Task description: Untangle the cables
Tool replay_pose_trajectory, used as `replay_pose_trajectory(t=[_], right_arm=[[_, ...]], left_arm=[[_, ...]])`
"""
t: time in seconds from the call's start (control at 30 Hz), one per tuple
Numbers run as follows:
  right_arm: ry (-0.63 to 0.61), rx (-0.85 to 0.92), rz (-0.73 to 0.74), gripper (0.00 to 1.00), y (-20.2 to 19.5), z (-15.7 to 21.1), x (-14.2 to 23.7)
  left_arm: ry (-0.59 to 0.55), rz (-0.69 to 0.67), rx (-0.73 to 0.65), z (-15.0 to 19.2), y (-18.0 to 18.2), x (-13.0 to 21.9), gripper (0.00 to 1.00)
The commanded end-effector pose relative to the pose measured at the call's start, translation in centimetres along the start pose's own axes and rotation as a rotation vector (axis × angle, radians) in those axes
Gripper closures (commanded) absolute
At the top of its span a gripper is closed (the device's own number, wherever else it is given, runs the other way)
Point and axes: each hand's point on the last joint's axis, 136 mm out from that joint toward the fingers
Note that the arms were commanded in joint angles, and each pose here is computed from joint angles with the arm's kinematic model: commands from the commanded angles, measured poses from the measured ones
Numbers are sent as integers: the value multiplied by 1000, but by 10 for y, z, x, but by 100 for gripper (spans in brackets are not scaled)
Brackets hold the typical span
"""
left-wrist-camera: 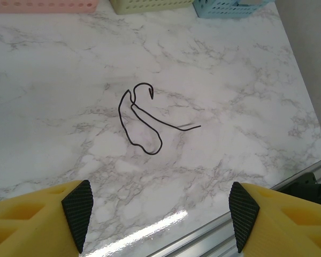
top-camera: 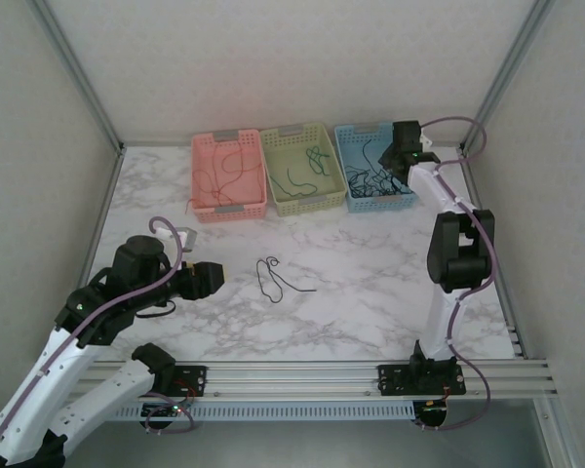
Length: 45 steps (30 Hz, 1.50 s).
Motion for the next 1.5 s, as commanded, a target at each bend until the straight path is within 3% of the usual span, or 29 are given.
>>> replay_pose_trajectory(t=[0.0, 0.17, 0.43, 0.6, 0.83, 1.03, 1.2, 1.47], right_arm=[[-51, 21, -97, 55, 19, -8, 52], [-92, 78, -220, 54, 37, 18, 116], [-20, 282, -387, 55, 66, 106, 177], [118, 399, -499, 55, 79, 173, 191], [391, 652, -650, 55, 99, 294, 206], [498, 819, -678, 53, 103, 369, 212], [517, 837, -656, 53, 106, 388, 204], [488, 972, -469, 53, 77, 387, 174]], left_arm=[[-1, -29, 8, 3, 8, -1, 29], [-6, -32, 10, 2, 9, 0, 29], [-9, -41, 14, 2, 11, -1, 29], [-11, -51, 18, 1, 12, -1, 29], [-30, -109, 41, -3, 20, 2, 29], [-21, -99, 95, -3, 18, -3, 29], [12, -71, 142, 3, 16, -23, 29], [61, -63, 187, 14, 19, -64, 30]])
Point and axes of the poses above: each hand's point on the last joint's axis, 136 mm out from that joint toward the fingers, its own x axis back along the fingers, its own y axis along the line the jaws close on, z = x × y, and after that the axes turned 5 degrees about x, right-handed
